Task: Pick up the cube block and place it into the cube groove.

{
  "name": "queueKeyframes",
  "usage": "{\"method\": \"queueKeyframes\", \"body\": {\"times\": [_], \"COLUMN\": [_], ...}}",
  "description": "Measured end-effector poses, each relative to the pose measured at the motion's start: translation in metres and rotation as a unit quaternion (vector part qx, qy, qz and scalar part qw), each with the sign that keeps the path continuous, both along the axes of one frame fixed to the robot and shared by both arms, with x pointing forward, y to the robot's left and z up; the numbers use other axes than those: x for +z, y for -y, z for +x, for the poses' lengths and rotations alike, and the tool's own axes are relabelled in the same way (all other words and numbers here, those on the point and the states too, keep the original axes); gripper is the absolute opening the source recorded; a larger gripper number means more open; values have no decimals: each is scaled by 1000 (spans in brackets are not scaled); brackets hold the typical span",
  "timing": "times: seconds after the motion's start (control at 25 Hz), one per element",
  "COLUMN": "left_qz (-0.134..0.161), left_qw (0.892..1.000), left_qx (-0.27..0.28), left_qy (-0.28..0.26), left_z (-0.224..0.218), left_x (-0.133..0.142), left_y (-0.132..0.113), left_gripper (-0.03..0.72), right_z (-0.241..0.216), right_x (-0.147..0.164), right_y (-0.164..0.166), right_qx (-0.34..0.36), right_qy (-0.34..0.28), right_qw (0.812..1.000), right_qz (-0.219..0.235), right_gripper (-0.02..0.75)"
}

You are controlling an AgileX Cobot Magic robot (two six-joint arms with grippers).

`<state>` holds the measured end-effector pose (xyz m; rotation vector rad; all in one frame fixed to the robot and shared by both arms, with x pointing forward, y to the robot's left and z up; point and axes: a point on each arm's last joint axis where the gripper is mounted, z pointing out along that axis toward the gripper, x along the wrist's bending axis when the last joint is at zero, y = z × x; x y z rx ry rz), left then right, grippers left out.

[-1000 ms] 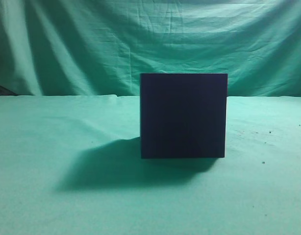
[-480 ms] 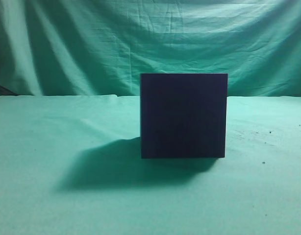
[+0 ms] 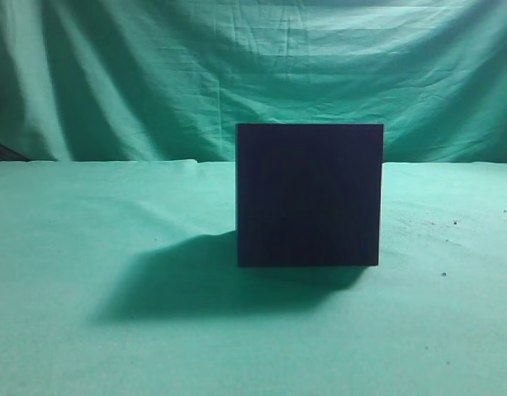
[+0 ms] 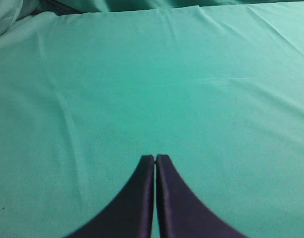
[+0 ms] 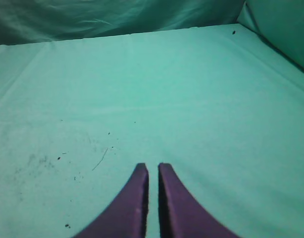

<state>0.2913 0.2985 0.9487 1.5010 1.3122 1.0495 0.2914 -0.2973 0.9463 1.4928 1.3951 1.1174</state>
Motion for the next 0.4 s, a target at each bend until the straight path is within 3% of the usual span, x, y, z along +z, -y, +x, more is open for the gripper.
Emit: {"method": "queueKeyframes", "body": {"times": [0.4], "left_qz": [0], "left_qw": [1000], "left_qx": [0], "left_qy": [0], "left_z": [0], "left_x": [0], "left_y": [0], "left_gripper": [0], "right_z": [0], "right_x": [0], "right_y": [0], "right_qx": [-2], "right_qy": [0], "right_qw": [1000], "right_qz": [5], "right_gripper": [46]}}
